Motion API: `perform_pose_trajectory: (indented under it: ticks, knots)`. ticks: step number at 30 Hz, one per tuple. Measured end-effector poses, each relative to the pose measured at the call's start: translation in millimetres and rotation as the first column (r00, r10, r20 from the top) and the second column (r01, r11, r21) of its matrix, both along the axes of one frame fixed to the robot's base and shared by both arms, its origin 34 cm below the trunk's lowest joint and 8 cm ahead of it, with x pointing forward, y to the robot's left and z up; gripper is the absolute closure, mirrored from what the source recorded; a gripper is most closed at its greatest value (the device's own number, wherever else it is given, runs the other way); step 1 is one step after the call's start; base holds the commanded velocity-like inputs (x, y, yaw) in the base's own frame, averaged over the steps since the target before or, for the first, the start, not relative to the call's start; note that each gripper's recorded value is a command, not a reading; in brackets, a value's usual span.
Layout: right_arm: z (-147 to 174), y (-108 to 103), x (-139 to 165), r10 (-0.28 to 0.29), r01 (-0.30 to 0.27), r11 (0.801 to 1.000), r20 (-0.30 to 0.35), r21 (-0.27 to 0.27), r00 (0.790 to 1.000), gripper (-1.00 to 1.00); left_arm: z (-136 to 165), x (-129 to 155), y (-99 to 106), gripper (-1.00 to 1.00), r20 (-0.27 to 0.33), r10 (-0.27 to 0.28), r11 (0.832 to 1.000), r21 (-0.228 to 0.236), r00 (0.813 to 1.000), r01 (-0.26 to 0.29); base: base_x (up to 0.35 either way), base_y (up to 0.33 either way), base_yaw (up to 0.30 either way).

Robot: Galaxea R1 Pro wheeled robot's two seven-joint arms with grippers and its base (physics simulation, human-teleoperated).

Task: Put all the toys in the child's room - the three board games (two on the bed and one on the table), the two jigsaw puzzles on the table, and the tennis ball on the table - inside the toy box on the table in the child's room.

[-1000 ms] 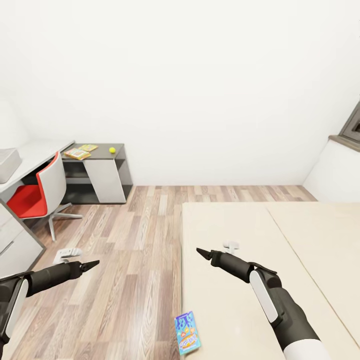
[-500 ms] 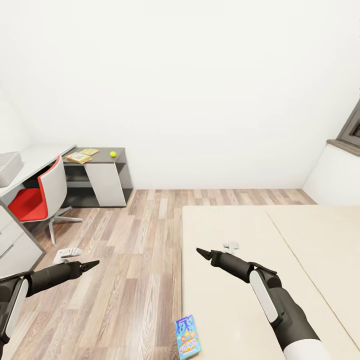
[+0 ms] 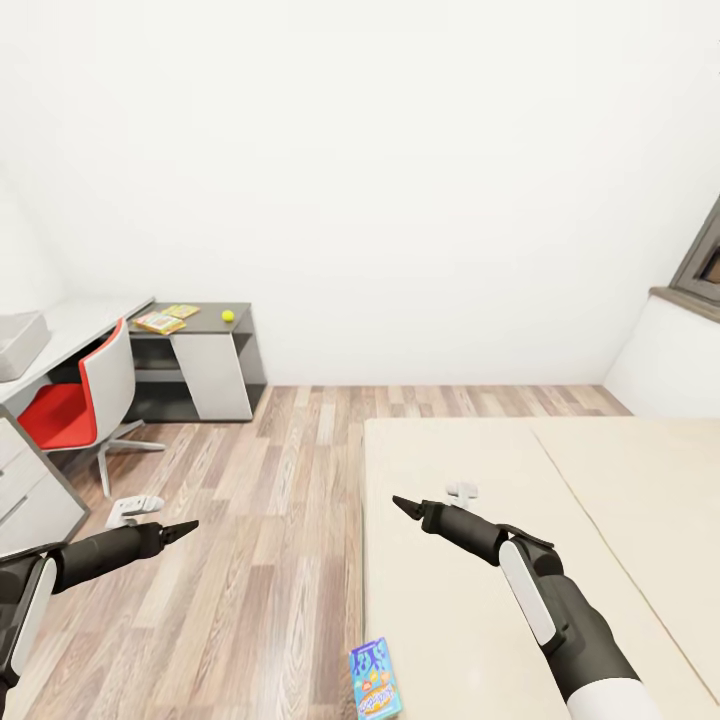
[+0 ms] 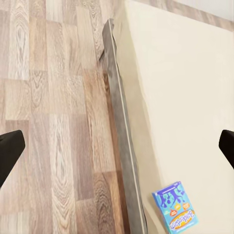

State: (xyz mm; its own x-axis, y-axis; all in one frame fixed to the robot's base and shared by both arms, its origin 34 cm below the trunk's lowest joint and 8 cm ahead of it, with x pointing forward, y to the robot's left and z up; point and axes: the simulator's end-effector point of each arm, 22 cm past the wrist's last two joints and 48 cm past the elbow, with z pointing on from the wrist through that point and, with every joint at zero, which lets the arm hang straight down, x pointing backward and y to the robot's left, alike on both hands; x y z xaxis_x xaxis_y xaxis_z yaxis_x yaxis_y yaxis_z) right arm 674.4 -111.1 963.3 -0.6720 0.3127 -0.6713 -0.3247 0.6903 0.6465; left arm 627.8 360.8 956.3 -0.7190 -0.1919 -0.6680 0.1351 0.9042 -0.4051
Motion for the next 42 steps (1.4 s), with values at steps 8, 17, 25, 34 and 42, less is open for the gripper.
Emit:
perform_pose_trajectory:
  ticks: [8, 17, 25, 34, 42]
  knots:
    - [7.5, 0.2, 0.4, 0.000, 0.000, 1.000, 0.013, 0.000, 1.000, -1.00, 6.8, 0.5, 0.0, -1.00, 0.013, 0.000, 1.000, 0.000, 1.000, 0.000, 0.000, 0.000, 0.000]
    - [16.0, 0.3, 0.9, 0.000, 0.000, 1.000, 0.028, 0.001, 1.000, -1.00, 14.6, 1.1, 0.2, -1.00, 0.028, 0.000, 1.000, 0.000, 1.000, 0.000, 0.000, 0.000, 0.000]
    - [23.5, 0.5, 1.2, 0.000, 0.000, 1.000, 0.041, 0.001, 0.999, -1.00, 21.5, 1.5, 0.2, -1.00, 0.041, 0.000, 1.000, 0.000, 0.999, 0.000, 0.000, 0.000, 0.000]
    - [31.8, 0.8, 1.2, 0.000, 0.000, 1.000, 0.056, 0.001, 0.998, -1.00, 29.0, 1.7, 0.1, -1.00, 0.056, 0.000, 1.000, 0.000, 0.998, 0.000, 0.000, 0.000, 0.000]
    - [39.4, 0.8, 1.3, 0.000, -0.001, 1.000, 0.069, 0.001, 0.998, -1.00, 35.9, 1.8, 0.9, -1.00, 0.069, 0.001, 1.000, 0.001, 0.998, -0.001, 0.000, 0.000, 0.000]
